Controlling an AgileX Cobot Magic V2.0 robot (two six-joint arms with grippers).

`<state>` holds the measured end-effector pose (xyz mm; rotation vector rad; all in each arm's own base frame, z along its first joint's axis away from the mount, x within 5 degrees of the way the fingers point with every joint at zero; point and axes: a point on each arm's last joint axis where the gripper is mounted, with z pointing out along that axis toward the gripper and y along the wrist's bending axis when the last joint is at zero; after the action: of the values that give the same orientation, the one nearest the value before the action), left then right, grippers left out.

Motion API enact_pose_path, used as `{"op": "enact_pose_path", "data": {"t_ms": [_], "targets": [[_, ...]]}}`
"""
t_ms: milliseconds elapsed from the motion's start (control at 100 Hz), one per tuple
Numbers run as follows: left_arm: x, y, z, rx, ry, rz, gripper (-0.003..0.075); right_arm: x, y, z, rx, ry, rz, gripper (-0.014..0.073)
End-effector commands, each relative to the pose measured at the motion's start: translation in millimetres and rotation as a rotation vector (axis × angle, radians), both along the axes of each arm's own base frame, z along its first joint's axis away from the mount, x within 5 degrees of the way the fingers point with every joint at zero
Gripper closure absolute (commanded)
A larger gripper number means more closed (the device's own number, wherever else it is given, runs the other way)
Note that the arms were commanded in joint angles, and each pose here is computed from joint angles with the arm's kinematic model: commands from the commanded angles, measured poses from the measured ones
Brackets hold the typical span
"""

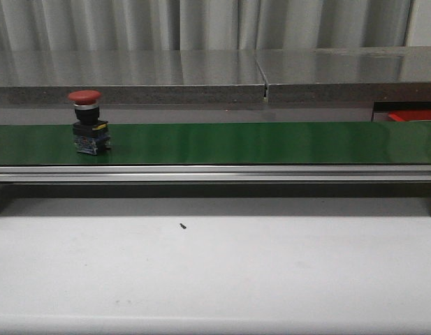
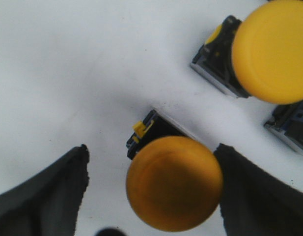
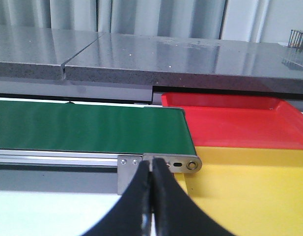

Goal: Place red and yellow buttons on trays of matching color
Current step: 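Grasp a yellow button with the left gripper and lift it over the conveyor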

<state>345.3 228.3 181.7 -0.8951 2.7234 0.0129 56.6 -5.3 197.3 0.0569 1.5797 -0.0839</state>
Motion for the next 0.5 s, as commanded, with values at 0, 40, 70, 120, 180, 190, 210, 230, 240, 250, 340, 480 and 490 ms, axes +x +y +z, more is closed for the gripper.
{"op": "enact_pose_path", "data": {"t_ms": [0,40,70,120,180,190,210,230,240,250,340,480,490], "targets": [[2,1,30,0.043,-0.090,0.017,0.0353,-1,1,9,-0.019,-0.098,0.006,0.0661],[2,1,30,0.042,-0.089,0.017,0.0412,-1,1,9,-0.019,-0.098,0.006,0.0661],[2,1,30,0.040,-0.086,0.016,0.0456,-1,1,9,-0.019,-0.098,0.006,0.0661],[1,0,30,0.037,-0.083,0.016,0.0538,-1,1,9,-0.019,-0.098,0.006,0.0661],[0,-1,34,0.039,-0.086,0.015,0.0636,-1,1,9,-0.019,-0.098,0.006,0.0661],[0,-1,35,0.039,-0.086,0.015,0.0645,-1,1,9,-0.019,-0.098,0.006,0.0661],[-1,-1,38,0.043,-0.093,0.015,0.0675,-1,1,9,-0.019,-0.098,0.006,0.0661],[-2,-2,40,0.045,-0.096,0.015,0.0701,-1,1,9,-0.019,-0.098,0.006,0.0661],[-2,-2,42,0.047,-0.099,0.015,0.0710,-1,1,9,-0.019,-0.098,0.006,0.0661],[-2,-2,43,0.049,-0.101,0.015,0.0726,-1,1,9,-0.019,-0.098,0.006,0.0661],[-6,-5,62,0.068,-0.143,0.017,0.0739,-1,1,9,-0.019,-0.098,0.006,0.0661],[-13,-17,97,0.052,-0.257,0.043,0.0739,-1,1,9,-0.019,-0.098,0.006,0.0661],[-13,-17,99,0.048,-0.263,0.045,0.0739,-1,1,9,-0.019,-0.098,0.006,0.0661]]}}
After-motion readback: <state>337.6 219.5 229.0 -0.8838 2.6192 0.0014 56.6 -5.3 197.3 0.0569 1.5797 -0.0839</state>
